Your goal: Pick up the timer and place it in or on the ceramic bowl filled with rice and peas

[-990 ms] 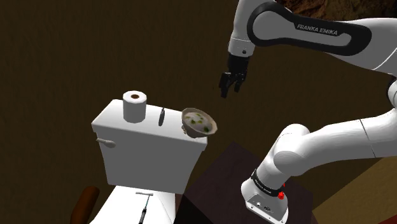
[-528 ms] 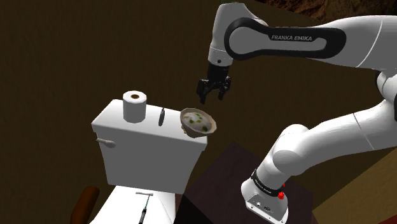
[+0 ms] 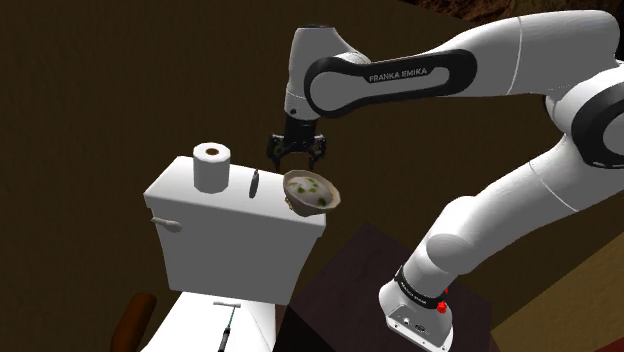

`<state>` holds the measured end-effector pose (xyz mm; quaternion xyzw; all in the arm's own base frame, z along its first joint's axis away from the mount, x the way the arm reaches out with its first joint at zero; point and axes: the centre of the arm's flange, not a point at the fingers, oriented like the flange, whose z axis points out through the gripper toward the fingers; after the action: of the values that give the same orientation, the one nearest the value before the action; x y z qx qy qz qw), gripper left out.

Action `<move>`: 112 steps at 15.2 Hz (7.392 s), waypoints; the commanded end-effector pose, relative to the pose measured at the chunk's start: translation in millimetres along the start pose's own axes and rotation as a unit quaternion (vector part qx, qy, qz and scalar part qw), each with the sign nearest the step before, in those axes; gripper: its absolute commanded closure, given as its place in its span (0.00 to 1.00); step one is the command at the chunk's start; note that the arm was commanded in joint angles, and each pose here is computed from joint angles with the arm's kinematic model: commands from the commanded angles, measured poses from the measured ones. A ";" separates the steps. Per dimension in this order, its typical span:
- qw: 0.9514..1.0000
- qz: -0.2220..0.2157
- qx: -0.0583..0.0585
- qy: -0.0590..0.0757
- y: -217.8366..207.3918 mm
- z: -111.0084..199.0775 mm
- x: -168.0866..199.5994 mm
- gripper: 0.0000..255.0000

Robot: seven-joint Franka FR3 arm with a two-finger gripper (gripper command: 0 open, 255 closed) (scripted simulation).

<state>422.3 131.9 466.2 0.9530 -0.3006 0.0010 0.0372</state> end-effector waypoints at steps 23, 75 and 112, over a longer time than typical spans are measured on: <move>0.986 0.165 0.010 0.027 -91.5 88.0 60.4 0.00; 0.986 0.165 0.010 0.027 17.3 -88.3 22.4 1.00; 0.986 0.165 0.010 0.027 66.9 -30.7 -5.4 0.00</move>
<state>381.2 81.8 491.5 0.8904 -0.4523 0.0360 0.0351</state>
